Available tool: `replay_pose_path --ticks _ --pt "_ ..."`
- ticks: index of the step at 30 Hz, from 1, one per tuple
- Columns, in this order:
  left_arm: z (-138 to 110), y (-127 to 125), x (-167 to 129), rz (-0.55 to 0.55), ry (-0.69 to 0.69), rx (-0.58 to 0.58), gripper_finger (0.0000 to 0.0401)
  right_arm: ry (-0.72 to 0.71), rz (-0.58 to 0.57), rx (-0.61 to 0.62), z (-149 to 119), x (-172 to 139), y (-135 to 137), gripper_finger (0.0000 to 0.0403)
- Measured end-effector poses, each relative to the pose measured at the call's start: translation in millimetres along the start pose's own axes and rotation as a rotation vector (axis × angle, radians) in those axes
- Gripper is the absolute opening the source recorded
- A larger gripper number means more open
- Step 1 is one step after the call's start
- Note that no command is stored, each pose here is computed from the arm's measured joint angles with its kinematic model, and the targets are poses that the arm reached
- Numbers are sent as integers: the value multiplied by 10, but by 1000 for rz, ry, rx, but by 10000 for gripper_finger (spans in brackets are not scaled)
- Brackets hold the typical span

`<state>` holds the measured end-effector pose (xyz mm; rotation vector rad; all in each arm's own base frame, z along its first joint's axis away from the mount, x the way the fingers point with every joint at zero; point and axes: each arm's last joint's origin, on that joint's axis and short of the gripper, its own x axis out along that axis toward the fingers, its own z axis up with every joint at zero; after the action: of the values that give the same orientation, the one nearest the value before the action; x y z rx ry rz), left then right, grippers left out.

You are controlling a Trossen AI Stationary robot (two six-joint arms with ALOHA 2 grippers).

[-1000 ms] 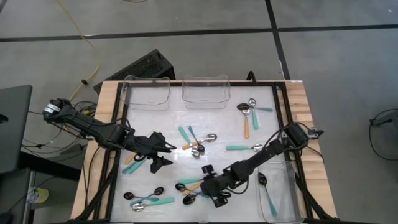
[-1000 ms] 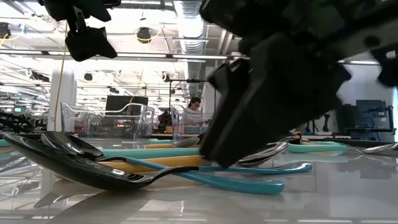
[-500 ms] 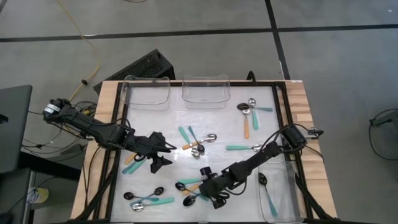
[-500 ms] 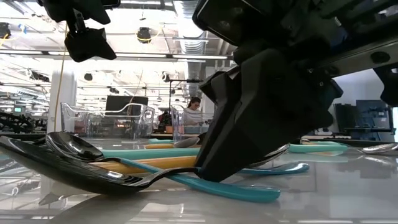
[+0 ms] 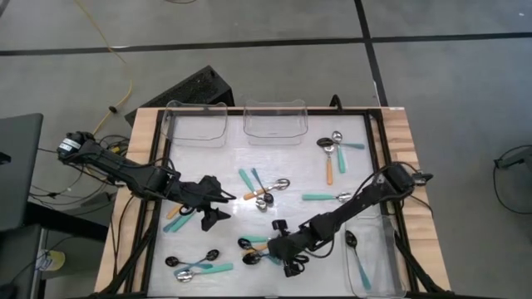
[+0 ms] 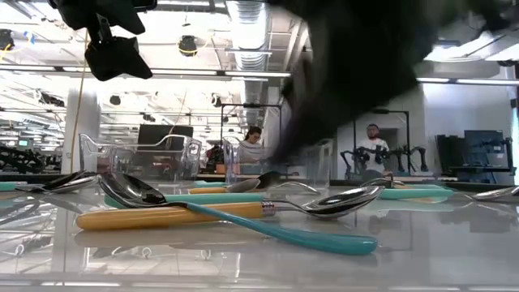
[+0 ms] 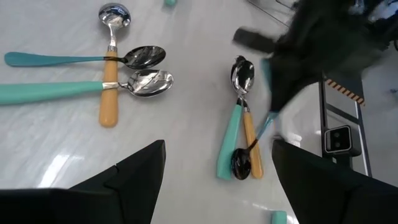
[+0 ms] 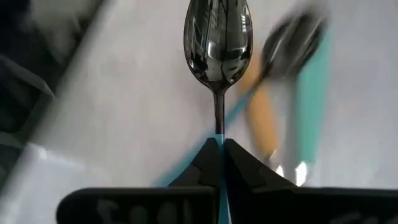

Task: Sort silverware by color (type)
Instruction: Put the blue spoon into the bottom transparent bin

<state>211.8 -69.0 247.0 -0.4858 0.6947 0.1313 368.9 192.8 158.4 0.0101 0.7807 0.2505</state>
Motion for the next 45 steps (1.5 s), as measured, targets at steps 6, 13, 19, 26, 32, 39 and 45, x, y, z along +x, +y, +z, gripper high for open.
replay_pose_path --ticks 6,13,19,26,32,39,45 --pt "0 1 0 3 -1 12 281 -55 -9 331 313 -640 -92 28" --pt "-2 0 0 1 0 26 281 155 -27 910 184 -1580 90 30" --pt "-1 1 0 4 -2 26 281 282 -154 1183 -218 -2221 519 30" --pt "3 5 0 19 -15 -13 281 366 -394 1218 -783 -2564 918 30" --pt "13 18 -1 60 -53 -73 281 415 -502 1144 -911 -2401 1012 31" --pt "40 50 3 98 -95 -172 281 443 -657 1128 -960 -2160 978 49" --pt "46 59 7 79 -81 -279 281 609 -659 1133 -910 -2089 905 100"
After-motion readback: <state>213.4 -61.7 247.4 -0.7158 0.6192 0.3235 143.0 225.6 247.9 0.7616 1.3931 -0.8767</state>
